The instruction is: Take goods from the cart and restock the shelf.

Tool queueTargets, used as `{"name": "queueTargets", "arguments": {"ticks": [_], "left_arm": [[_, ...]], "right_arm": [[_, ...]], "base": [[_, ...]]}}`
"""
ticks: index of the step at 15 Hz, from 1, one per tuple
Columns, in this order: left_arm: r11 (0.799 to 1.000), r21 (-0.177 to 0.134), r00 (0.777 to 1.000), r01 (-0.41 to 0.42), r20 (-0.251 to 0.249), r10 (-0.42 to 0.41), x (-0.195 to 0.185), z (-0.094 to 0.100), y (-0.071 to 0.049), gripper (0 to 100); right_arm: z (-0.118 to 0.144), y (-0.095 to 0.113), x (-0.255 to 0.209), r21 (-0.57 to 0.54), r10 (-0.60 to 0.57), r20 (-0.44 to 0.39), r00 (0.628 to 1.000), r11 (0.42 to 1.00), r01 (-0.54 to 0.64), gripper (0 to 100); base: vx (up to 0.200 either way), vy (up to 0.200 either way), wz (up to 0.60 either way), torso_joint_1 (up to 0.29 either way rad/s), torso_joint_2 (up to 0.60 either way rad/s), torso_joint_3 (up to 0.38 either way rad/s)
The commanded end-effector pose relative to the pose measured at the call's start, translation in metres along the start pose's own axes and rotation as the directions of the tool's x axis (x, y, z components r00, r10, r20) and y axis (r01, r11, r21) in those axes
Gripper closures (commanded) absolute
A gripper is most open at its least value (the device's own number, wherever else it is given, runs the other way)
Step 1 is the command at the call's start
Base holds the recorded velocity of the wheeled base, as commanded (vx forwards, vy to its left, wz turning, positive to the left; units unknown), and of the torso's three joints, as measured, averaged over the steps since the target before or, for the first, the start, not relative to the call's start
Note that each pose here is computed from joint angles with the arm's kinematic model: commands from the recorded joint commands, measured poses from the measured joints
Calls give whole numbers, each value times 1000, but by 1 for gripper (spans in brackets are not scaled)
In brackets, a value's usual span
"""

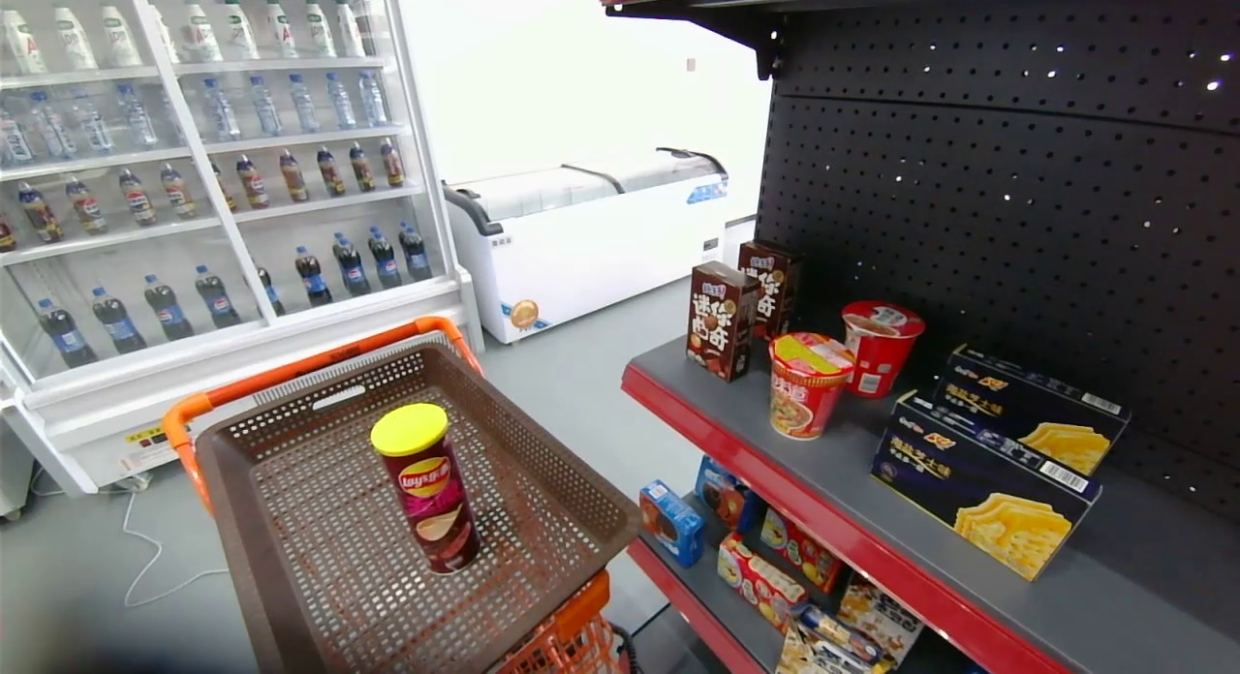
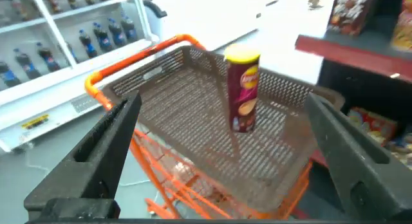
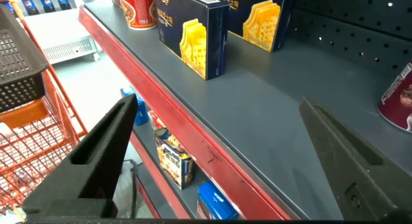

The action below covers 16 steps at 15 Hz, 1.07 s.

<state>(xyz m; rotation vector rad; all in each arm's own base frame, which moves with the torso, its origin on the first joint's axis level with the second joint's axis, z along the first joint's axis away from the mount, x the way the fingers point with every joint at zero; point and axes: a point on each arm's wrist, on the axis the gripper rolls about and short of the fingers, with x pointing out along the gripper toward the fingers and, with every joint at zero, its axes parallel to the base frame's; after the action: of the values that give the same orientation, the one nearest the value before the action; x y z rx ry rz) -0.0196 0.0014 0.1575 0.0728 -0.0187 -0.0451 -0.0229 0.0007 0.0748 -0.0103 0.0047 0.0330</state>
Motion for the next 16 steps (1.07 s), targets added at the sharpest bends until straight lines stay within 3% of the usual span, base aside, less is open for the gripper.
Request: {"name": "queueTargets", "arguments": {"ticks": [1, 2, 3, 4, 6, 8, 11, 13, 16], "left_arm": [[992, -92, 982, 89, -159, -103, 63, 64, 0, 0], [992, -92, 982, 89, -159, -103, 63, 64, 0, 0], [985, -171, 949, 33, -302, -84, 87, 41, -3, 0], [980, -197, 947, 23, -311, -85, 93, 31, -5, 0], [981, -189, 938, 35, -333, -98, 112, 11, -10, 0], [982, -186, 904, 34, -413, -109, 119, -8, -16, 0], [976, -215, 872, 36, -469, -136, 133, -34, -25, 0], [971, -241, 870, 13, -475, -129, 159, -42, -29, 0], [969, -240, 864, -50, -497, -78, 191, -61, -26, 0]], "right_arm": [[0, 0, 0, 0, 1, -1, 1000, 1000, -1, 0], [0, 0, 0, 0, 1, -1, 1000, 1000, -1, 0], [0, 0, 0, 0, 1, -1, 1000, 1000, -1, 0], [0, 0, 0, 0, 1, -1, 1000, 1000, -1, 0], [0, 0, 0, 0, -1, -1, 1000, 1000, 1, 0], [0, 0, 0, 0, 1, -1, 1000, 1000, -1, 0], [0, 0, 0, 0, 1, -1, 1000, 1000, -1, 0], [0, 0, 0, 0, -1, -1, 1000, 1000, 1, 0], [0, 0, 0, 0, 1, -1, 1000, 1000, -1, 0]], "base": [[0, 0, 0, 0, 0, 0], [0, 0, 0, 0, 0, 0], [0, 0, 0, 0, 0, 0], [0, 0, 0, 0, 0, 0], [0, 0, 0, 0, 0, 0], [0, 0, 0, 0, 0, 0], [0, 0, 0, 0, 0, 0], [0, 0, 0, 0, 0, 0], [0, 0, 0, 0, 0, 0]]}}
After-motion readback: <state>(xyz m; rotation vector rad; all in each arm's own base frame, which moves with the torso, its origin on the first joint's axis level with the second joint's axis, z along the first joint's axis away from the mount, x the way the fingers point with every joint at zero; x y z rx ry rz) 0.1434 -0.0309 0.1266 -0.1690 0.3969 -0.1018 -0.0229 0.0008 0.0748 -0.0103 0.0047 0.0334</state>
